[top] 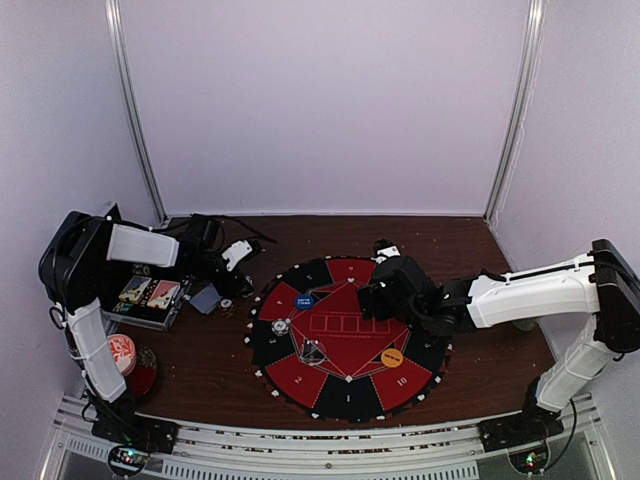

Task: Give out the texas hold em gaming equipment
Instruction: Pick up the pile of poker chips from the pile of poker chips.

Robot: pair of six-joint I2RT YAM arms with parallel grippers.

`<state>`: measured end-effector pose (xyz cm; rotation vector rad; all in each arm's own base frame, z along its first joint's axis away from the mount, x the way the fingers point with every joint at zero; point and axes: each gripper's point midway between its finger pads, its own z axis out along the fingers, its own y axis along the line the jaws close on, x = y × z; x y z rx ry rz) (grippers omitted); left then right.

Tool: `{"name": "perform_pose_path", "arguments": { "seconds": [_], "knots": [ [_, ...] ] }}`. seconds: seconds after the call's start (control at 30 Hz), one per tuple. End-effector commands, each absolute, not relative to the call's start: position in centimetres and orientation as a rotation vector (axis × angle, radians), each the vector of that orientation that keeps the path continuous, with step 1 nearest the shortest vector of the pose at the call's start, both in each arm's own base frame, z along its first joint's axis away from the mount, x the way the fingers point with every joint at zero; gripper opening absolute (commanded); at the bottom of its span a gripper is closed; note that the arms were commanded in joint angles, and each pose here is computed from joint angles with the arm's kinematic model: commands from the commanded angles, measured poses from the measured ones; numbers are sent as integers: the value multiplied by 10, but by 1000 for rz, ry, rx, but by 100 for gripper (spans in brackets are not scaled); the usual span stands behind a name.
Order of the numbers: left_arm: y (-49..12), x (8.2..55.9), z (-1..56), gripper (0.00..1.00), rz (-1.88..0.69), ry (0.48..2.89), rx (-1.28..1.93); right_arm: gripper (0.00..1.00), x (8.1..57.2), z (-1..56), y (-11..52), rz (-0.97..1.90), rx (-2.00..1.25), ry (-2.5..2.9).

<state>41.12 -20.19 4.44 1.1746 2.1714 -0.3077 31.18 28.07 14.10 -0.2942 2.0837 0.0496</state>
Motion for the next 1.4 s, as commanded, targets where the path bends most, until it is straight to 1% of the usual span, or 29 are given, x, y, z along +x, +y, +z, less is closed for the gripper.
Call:
{"name": "perform_pose_path", "arguments": {
  "seconds": [0.0, 0.33, 0.57, 0.7, 0.83, 0.97, 1.1, 1.37],
  "knots": [
    [-202, 422, 50, 59, -295, 2151, 1166, 99, 312, 143, 274, 39, -280, 2079],
    [-201, 422, 50, 54, -295, 2153, 1167, 99, 312, 143, 274, 40, -278, 2077],
    [-202, 420, 49, 46, -304, 2157, 1171, 99, 312, 144, 274, 41, -278, 2077],
    [-202, 420, 50, 45, -305, 2156, 1173, 99, 312, 144, 274, 40, -279, 2076],
    [-202, 420, 50, 39, -306, 2159, 1171, 99, 312, 144, 274, 40, -277, 2075],
    [-202, 420, 52, 30, -306, 2157, 1170, 99, 312, 145, 274, 43, -276, 2074],
    [-203, 420, 56, 27, -311, 2148, 1167, 99, 312, 145, 273, 41, -277, 2075],
    [-210, 413, 72, 25, -369, 2110, 1177, 99, 312, 146, 273, 41, -271, 2072]
  ]
}}
